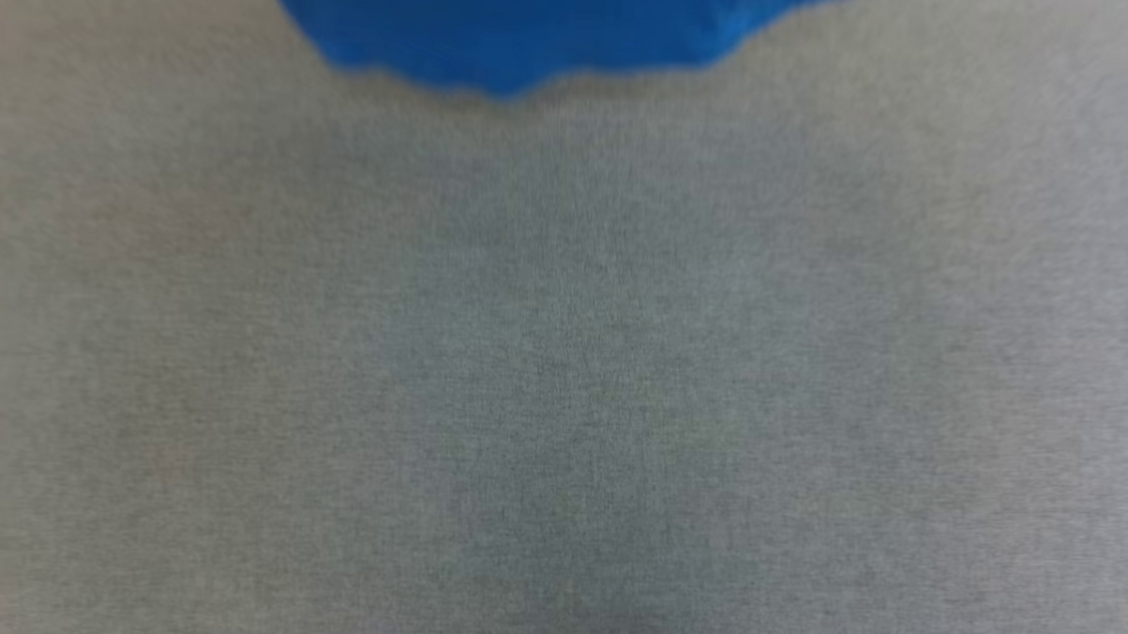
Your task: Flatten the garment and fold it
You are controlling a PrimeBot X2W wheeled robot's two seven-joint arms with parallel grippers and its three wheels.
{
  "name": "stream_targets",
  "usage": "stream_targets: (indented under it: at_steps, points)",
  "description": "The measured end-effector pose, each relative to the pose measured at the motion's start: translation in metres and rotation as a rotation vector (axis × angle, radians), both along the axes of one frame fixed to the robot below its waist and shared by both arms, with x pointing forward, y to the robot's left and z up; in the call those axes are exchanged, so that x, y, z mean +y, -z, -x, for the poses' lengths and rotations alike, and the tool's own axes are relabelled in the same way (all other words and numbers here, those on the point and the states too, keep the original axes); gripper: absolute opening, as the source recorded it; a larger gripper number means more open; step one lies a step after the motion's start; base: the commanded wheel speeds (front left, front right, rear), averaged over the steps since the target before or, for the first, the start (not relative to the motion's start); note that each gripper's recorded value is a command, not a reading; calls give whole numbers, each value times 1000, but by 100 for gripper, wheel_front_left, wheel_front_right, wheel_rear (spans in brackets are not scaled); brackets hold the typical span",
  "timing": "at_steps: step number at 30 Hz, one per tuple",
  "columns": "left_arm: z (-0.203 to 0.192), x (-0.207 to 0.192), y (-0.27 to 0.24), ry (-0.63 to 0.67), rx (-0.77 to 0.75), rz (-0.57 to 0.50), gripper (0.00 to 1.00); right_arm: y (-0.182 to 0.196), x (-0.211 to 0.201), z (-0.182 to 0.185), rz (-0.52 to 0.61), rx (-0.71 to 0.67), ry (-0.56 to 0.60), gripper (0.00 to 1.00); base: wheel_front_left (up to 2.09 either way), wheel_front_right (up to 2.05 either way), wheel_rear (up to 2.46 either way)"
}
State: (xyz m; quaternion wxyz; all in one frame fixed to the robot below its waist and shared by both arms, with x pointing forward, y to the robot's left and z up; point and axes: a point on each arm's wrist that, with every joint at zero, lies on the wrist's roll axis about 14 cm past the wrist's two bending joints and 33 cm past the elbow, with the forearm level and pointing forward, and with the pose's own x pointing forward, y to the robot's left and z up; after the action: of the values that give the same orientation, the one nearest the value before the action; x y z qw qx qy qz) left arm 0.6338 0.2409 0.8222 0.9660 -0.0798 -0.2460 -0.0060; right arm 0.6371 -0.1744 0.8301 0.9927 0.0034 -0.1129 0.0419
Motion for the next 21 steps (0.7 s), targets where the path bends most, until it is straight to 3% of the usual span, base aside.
stream_targets:
  at_steps: [7, 12, 16, 21]
  points:
    - [-40, 6, 64, 24, 64, 48, 0, 56, 6, -46, -1, 69, -22, 0, 0, 0, 0]
    - [-43, 17, 98, 28, 96, 88, 0, 87, 16, -58, -18, 94, -78, 0, 0, 0, 0]
    - [-32, 22, 134, 40, 157, 121, 0, 128, 22, -53, -42, 160, -129, 0, 0, 0, 0]
    - [2, 18, 187, 57, 244, 155, 0, 188, 24, -17, -77, 268, -188, 0, 0, 0, 0]
